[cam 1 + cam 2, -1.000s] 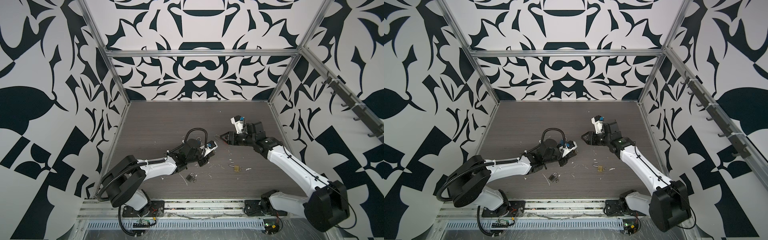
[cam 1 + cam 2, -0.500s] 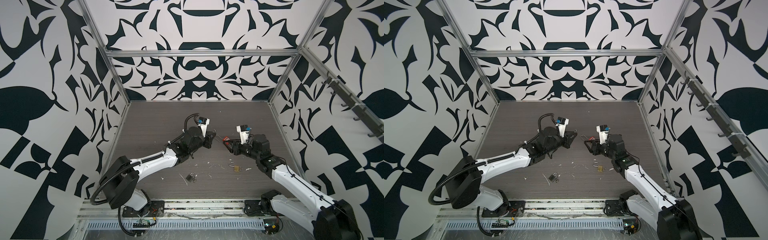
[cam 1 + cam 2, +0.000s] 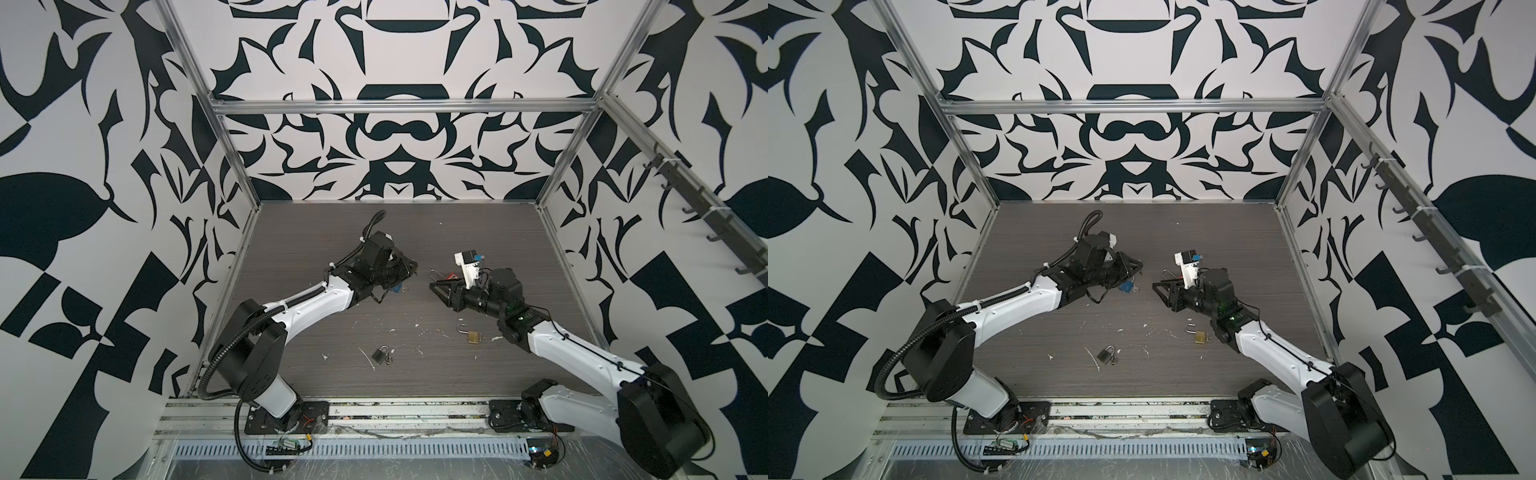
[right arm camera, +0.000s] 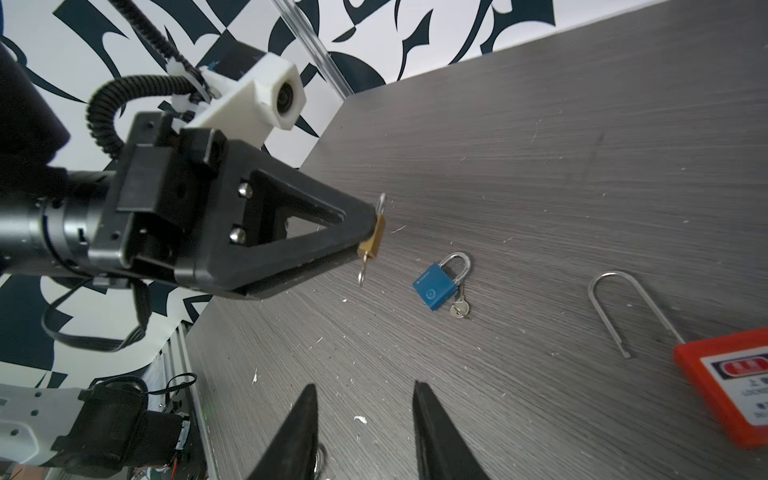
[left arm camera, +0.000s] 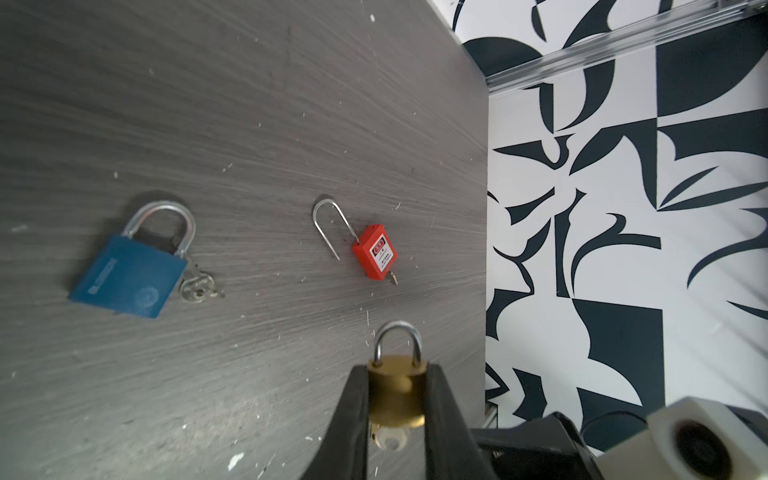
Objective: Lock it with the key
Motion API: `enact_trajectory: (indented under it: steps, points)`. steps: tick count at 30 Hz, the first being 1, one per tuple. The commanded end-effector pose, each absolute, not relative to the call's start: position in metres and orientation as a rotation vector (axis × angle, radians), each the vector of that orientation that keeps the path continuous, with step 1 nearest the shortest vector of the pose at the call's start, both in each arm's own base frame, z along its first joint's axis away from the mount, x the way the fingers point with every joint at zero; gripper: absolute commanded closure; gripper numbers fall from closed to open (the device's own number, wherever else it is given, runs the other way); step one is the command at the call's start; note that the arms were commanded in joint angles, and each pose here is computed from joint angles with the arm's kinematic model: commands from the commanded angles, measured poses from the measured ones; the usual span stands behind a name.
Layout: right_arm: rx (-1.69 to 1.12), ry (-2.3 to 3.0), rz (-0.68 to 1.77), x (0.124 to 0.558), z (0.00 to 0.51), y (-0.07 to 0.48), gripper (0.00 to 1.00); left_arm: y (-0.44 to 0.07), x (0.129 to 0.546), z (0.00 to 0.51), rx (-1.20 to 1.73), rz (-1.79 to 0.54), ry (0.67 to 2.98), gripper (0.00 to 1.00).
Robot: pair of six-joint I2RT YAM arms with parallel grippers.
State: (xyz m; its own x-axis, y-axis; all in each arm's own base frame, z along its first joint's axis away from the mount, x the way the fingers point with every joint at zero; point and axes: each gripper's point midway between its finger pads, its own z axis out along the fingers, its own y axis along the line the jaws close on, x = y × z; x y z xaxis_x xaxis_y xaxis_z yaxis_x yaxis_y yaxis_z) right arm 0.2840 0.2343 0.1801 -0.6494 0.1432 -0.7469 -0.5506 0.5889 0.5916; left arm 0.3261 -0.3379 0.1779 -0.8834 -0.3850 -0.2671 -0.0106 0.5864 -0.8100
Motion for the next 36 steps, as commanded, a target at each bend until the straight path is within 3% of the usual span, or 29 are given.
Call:
enact_trajectory:
  steps: [1,13,28,36]
  points:
    - [-0.315,1.922,1.124,0.300,0.214,0.245,0.59,-0.339,0.324,0.179,-0.383,-1.273,2.418,1.00]
    - [-0.332,2.000,1.147,0.313,0.201,0.273,0.64,-0.331,0.324,0.175,-0.398,-1.248,2.415,1.00]
    - [-0.339,2.021,1.125,0.322,0.194,0.282,0.92,-0.331,0.325,0.172,-0.396,-1.241,2.424,1.00]
    - [-0.337,2.032,1.135,0.323,0.191,0.284,1.00,-0.332,0.330,0.171,-0.403,-1.247,2.422,1.00]
